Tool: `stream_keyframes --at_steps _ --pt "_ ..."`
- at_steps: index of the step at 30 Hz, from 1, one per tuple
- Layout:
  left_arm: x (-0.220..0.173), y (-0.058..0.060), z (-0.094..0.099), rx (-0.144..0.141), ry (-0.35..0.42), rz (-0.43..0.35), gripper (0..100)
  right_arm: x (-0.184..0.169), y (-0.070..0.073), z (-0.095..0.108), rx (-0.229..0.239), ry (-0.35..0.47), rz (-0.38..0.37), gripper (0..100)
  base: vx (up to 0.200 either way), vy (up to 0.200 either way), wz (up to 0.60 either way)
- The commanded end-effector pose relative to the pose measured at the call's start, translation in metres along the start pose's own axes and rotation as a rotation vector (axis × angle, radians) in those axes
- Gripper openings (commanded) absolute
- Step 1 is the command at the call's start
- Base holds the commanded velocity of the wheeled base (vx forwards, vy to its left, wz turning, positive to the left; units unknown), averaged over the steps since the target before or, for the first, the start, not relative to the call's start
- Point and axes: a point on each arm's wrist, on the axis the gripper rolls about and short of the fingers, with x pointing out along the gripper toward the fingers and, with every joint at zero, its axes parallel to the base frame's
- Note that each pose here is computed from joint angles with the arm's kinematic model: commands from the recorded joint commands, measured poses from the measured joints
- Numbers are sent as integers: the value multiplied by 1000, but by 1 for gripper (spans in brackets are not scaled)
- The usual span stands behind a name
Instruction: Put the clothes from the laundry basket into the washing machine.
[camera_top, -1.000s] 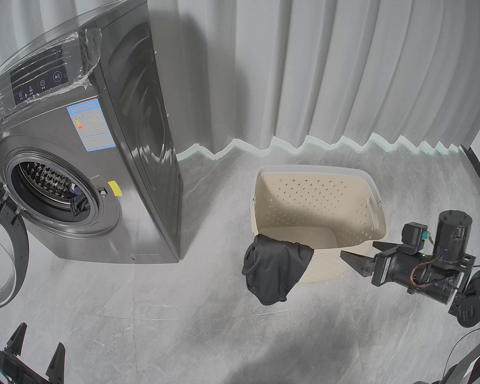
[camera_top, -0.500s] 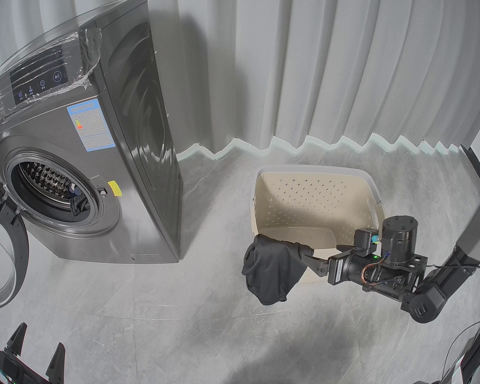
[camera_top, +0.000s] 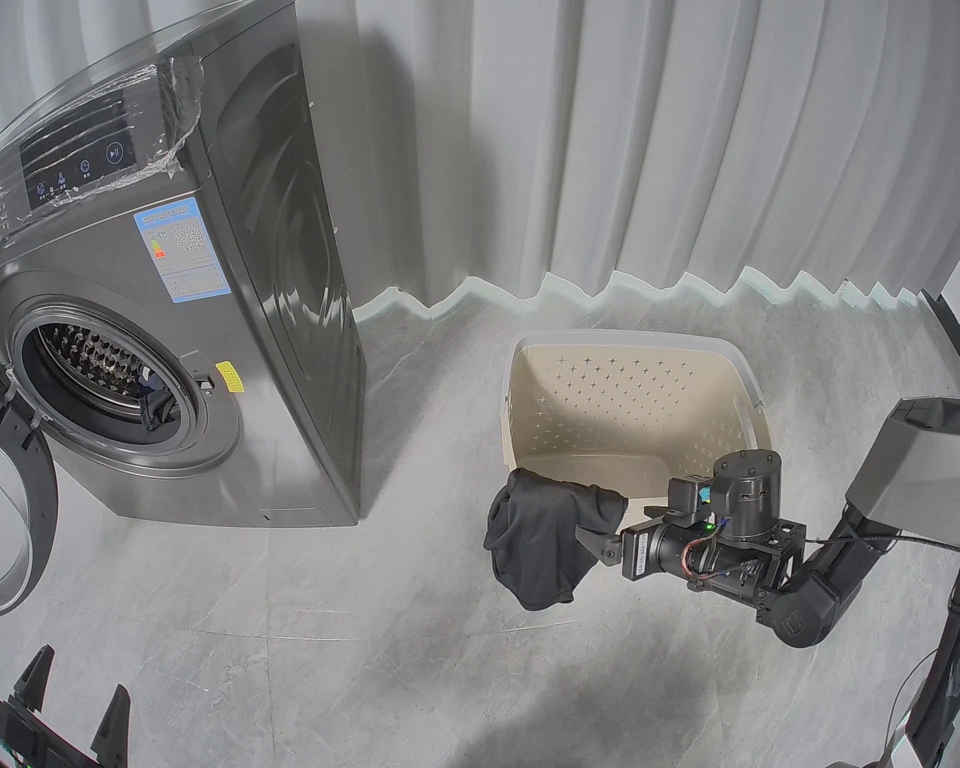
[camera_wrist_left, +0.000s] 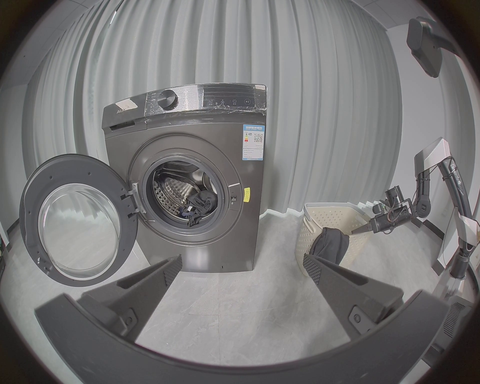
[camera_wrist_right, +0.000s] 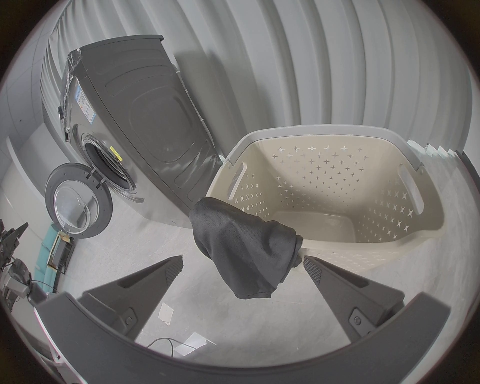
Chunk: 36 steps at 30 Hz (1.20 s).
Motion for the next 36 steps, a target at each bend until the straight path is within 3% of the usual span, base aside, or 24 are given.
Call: stream_keyframes --at_steps 1,36 --pt "0 0 -5 0 4 1 100 10 -1 -6 -1 9 -1 100 0 0 0" --pt "0 0 -5 0 6 -2 100 69 1 -9 -31 -44 71 100 0 0 0"
